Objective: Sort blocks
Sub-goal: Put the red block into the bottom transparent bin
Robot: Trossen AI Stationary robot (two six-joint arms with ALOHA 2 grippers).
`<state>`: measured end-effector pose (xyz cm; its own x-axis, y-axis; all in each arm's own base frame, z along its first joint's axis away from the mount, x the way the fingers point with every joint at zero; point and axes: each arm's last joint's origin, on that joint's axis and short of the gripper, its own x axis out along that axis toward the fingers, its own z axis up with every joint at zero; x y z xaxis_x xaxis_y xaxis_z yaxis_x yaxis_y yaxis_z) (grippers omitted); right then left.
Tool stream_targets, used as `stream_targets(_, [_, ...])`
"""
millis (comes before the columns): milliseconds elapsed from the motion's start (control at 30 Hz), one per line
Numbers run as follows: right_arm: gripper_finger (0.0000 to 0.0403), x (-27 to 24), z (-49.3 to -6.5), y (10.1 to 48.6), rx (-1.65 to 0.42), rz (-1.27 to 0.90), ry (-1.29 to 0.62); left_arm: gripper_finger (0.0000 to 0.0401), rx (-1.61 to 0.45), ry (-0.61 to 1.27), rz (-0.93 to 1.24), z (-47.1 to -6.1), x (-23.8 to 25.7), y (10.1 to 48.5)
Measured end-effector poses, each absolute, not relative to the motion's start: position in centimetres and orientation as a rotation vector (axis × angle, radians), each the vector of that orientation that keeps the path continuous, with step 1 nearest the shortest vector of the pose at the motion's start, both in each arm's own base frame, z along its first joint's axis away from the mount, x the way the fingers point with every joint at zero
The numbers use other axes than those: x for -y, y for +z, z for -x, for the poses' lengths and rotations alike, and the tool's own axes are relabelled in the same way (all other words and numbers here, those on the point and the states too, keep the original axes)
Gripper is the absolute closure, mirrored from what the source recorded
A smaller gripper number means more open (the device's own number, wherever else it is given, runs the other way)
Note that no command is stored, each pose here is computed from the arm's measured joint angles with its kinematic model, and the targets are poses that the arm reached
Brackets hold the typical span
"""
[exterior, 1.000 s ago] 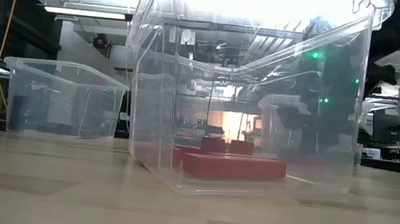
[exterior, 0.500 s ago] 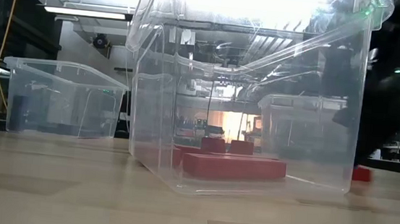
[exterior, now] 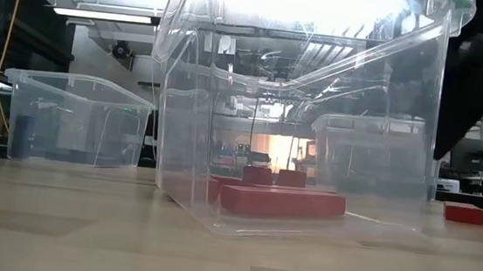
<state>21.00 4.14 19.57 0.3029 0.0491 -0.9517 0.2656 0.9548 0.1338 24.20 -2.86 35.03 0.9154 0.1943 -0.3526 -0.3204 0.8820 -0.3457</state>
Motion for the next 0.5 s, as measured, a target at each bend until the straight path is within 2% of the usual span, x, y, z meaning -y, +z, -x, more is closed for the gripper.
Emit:
stream_targets(100, [0.0403, -4.1, -20.39, 19.87, -1.339, -0.39, -0.229, 0.0183, -0.316, 0.273, 0.41, -24.2, 2.86, 35.03])
stream_targets(267, [0.0398, -4.71, -19.88, 19.99, -1.408, -0.326, -0.115, 0.0183, -0.315, 0.277, 0.41, -24.2, 2.8, 35.04])
stream_targets(367, [0.0373, -4.84, -19.91, 20.01, -1.406, -0.184, 0.034, 0.0183, -0.314, 0.277, 0.41, -24.2, 2.8, 35.04])
stream_targets(500, [0.0315, -4.91, -20.0, 19.94, -1.394, -0.019, 0.196, 0.0183, -0.314, 0.277, 0.41, -24.2, 2.8, 35.04])
